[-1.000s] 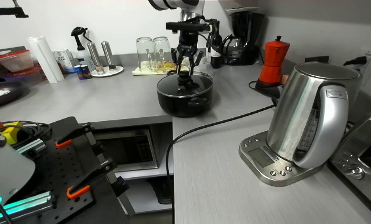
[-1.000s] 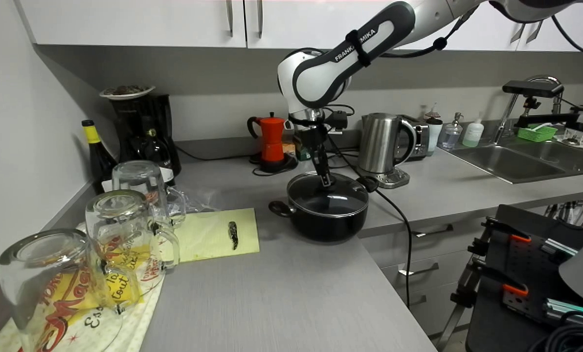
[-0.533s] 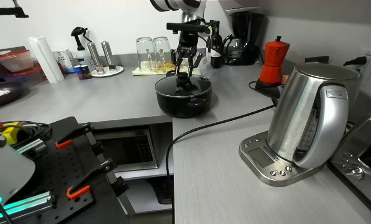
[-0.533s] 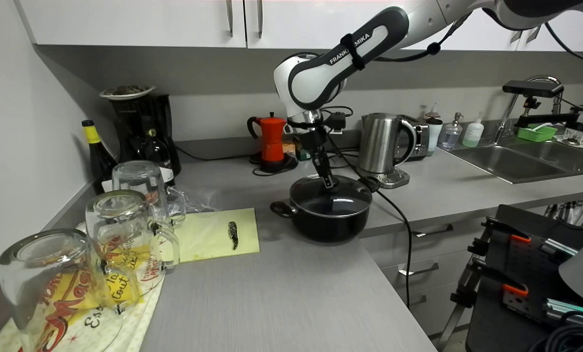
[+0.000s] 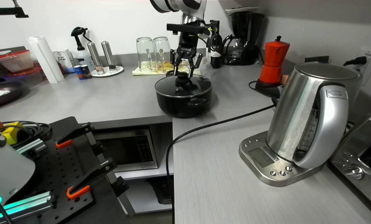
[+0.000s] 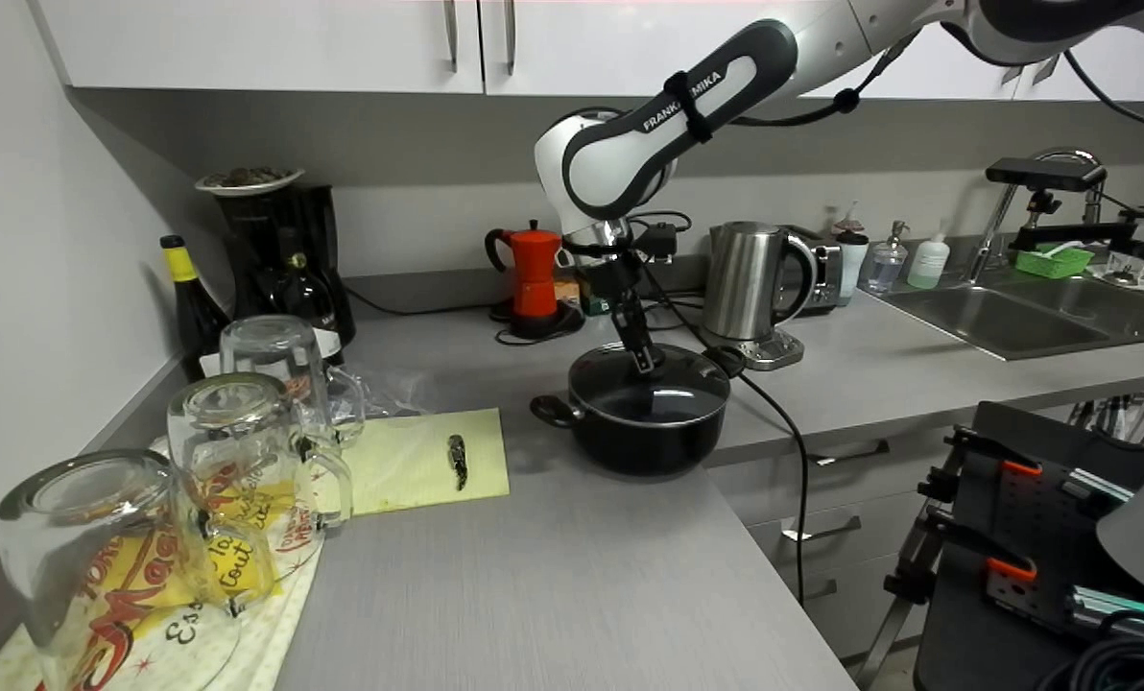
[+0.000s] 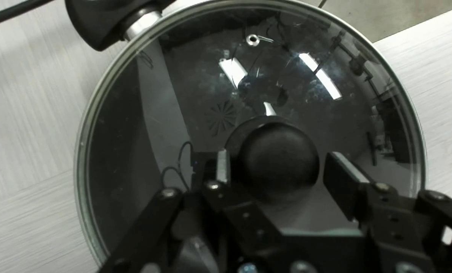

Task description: Put the lid on the pot

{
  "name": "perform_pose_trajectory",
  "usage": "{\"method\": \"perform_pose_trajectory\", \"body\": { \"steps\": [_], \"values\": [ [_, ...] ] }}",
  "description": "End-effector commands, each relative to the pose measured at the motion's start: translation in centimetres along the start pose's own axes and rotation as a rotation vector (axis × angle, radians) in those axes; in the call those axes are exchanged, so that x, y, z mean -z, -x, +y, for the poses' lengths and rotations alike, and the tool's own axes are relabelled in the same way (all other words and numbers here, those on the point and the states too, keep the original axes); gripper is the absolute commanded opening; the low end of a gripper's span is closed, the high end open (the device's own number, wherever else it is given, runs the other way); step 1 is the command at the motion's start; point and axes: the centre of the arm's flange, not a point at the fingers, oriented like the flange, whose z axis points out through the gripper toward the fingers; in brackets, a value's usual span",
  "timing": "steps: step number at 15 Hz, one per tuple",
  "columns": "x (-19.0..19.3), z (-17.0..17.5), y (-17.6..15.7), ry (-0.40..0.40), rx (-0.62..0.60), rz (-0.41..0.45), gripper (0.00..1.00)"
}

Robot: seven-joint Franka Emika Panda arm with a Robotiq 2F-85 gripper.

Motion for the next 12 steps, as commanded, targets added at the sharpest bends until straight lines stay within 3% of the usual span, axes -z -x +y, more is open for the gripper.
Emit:
{"method": "perform_pose_trajectory", "body": {
  "steps": [1, 12],
  "values": [
    [-0.3, -0.5, -0.1, 0.012, 0.013, -0.018, 0.97],
    [3.9, -1.2, 3.2, 0.177, -0.014, 0.0, 1.0]
  ]
}}
